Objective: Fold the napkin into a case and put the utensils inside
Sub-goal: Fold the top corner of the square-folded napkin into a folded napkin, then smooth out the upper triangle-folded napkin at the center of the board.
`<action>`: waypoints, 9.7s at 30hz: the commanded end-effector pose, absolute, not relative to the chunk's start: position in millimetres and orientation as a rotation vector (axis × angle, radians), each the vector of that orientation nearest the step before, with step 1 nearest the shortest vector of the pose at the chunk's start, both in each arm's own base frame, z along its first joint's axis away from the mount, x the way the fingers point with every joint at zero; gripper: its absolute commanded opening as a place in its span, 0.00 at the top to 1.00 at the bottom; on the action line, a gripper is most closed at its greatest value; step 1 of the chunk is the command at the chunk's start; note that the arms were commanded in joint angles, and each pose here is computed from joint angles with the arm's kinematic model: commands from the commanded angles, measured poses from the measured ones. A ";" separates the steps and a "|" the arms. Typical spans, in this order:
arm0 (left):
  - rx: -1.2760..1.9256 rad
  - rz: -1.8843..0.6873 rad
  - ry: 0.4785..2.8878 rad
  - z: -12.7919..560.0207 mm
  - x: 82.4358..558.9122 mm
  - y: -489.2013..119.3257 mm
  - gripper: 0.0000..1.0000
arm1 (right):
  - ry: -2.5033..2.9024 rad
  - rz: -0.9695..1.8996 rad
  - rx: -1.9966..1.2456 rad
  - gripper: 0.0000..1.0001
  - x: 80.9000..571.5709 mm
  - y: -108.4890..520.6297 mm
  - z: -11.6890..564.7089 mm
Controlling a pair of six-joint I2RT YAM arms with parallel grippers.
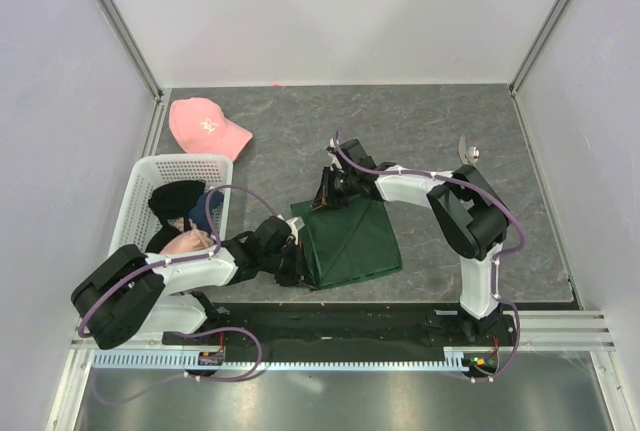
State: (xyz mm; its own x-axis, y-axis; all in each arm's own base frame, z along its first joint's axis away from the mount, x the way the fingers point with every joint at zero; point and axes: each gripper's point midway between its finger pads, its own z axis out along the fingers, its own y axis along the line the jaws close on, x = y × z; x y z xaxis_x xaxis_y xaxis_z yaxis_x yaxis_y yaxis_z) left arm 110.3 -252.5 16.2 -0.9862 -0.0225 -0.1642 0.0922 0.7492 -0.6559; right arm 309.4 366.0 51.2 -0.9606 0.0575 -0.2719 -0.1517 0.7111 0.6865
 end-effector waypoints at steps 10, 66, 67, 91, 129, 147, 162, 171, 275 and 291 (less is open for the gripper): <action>0.016 -0.991 2.798 5.6 106.8 -245.8 0.84 | 2.597 1.150 -0.088 1.00 329.1 387.8 52.6; 0.111 -0.890 2.720 24.7 144.3 -262.9 0.77 | 2.558 0.956 -0.010 0.80 362.2 245.4 53.8; 0.109 -0.876 2.726 21.5 143.9 -260.9 0.77 | 2.562 0.959 0.000 0.82 363.3 243.8 51.4; 0.052 -0.977 2.593 76.5 165.7 -266.2 0.64 | 2.468 0.850 -0.019 0.67 392.9 217.1 86.7; -0.074 -0.567 2.572 52.0 342.6 -222.2 0.53 | 2.577 0.875 0.077 0.91 325.1 199.9 34.2; -0.089 -0.519 2.589 51.1 338.8 -214.6 0.91 | 2.605 0.857 0.125 0.96 322.2 197.2 16.7; -0.115 -0.514 2.650 31.7 322.9 -209.6 0.98 | 2.502 0.916 0.106 0.97 343.1 207.2 61.4; -0.115 -0.508 2.652 28.4 324.6 -209.8 0.98 | 2.458 0.960 0.098 0.97 365.2 218.3 80.6; -0.094 -0.451 2.723 6.9 315.4 -196.9 0.58 | 2.537 0.578 -0.581 0.57 166.7 376.4 51.2; -0.117 -0.396 2.711 11.4 317.4 -188.9 0.84 | 2.525 0.544 -0.603 0.53 163.1 382.5 56.9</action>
State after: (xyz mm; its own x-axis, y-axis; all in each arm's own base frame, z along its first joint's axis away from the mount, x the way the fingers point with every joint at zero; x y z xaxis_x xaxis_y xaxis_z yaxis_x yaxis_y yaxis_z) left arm 323.7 -196.0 17.3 -0.9082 -0.1462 -0.3922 -0.0118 0.9456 -0.3253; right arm 162.2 374.7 50.3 -0.8030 -0.3054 -0.5117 -0.4920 0.8242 0.2802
